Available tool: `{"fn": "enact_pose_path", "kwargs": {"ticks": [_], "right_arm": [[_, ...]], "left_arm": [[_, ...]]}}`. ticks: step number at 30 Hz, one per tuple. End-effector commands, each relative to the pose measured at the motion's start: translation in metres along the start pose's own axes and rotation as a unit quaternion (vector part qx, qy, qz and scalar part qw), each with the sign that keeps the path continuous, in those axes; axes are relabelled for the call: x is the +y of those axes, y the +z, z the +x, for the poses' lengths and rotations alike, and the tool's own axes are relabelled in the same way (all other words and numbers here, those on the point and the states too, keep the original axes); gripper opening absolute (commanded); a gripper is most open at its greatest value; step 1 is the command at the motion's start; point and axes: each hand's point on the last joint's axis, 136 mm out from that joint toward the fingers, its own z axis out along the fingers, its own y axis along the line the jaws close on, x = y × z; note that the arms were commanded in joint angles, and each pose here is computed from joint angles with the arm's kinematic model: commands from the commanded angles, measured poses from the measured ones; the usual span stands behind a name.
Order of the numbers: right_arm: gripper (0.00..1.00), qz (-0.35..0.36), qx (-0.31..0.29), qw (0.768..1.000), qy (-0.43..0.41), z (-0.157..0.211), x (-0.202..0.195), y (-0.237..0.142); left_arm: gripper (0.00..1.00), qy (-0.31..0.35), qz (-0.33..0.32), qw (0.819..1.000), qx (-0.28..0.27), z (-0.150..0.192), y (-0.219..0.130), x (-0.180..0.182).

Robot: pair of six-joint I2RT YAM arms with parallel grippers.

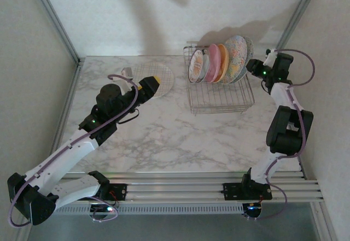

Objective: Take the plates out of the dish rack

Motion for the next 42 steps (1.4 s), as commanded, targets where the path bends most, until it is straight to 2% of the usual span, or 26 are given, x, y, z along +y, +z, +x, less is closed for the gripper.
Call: {"fn": "enact_pose_path", "kwargs": {"ticks": [1, 14, 24, 42], "right_arm": [[0.36, -0.007, 0.003, 1.000, 0.002, -0.003, 0.005, 0.007], [0.28, -0.021, 0.014, 1.000, 0.003, 0.003, 0.003, 0.023], [0.29, -0.031, 0.025, 0.999, 0.000, 0.013, 0.001, 0.029], [0.28, -0.044, 0.044, 0.998, -0.006, 0.023, 0.013, 0.048]], "left_arm": [[0.78, 0.013, 0.026, 0.999, -0.016, -0.011, -0.008, -0.025], [0.78, 0.010, 0.024, 0.999, -0.020, -0.012, -0.015, -0.032], [0.78, 0.008, 0.026, 0.999, -0.024, -0.012, -0.016, -0.035], [0.77, 0.035, 0.078, 0.996, -0.030, -0.018, -0.023, -0.070]]}}
